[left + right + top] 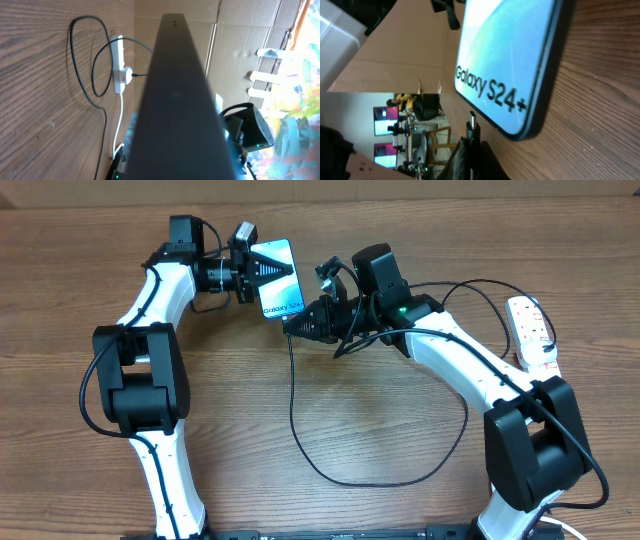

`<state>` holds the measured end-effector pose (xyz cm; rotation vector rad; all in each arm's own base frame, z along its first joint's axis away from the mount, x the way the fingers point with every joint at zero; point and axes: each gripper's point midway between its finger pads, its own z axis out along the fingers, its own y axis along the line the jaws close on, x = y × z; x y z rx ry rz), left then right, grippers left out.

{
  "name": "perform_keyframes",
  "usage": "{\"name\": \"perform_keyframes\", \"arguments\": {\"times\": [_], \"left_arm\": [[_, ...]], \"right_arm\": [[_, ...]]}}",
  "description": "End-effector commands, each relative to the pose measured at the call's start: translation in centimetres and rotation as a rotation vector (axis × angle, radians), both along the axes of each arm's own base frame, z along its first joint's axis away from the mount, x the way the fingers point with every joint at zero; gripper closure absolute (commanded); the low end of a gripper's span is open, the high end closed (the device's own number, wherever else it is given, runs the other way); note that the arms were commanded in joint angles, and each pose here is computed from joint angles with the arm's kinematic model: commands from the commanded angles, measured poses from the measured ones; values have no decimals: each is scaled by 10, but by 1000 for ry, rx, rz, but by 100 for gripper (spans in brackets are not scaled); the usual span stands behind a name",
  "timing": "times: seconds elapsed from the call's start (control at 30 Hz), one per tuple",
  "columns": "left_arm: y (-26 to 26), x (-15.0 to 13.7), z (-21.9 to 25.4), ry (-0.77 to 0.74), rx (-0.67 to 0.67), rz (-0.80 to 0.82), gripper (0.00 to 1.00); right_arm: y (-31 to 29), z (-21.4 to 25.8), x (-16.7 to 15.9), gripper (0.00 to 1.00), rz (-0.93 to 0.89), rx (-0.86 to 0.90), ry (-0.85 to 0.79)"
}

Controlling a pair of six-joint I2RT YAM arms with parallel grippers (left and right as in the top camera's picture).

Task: Plug charger to phone and switch on socket

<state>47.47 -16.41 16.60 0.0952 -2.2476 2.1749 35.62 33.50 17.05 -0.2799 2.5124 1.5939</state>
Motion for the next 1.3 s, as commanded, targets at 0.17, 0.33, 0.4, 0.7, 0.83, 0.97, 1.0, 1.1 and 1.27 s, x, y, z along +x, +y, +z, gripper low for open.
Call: {"name": "perform_keyframes", "arguments": {"times": [0.17,0.33,0.4,0.7,0.83,0.97,1.0,1.1,1.27], "left_arm": [[-3,4,33,57,-36,-23,96],[-5,2,34,60,-42,-32,96],[-5,2,34,56,-42,-32,96],[-5,4,35,22,-41,-33,96],[-5,5,36,6,-41,-33,96],[-5,5,36,9,-41,-33,96],[-5,5,36,9,-41,-33,96],[-5,5,36,8,-41,-33,96],[-5,5,36,9,-41,-33,96]], "right_arm": [[2,13,2,96,0,44,-10],[3,16,4,96,-6,56,-10],[4,18,5,96,-13,61,-5],[-1,18,11,96,-49,64,33],[-1,18,11,96,-50,64,33],[-2,17,10,96,-47,59,35],[-2,16,9,96,-45,57,35],[-2,15,9,96,-46,55,40],[-2,17,10,96,-48,58,31]]}}
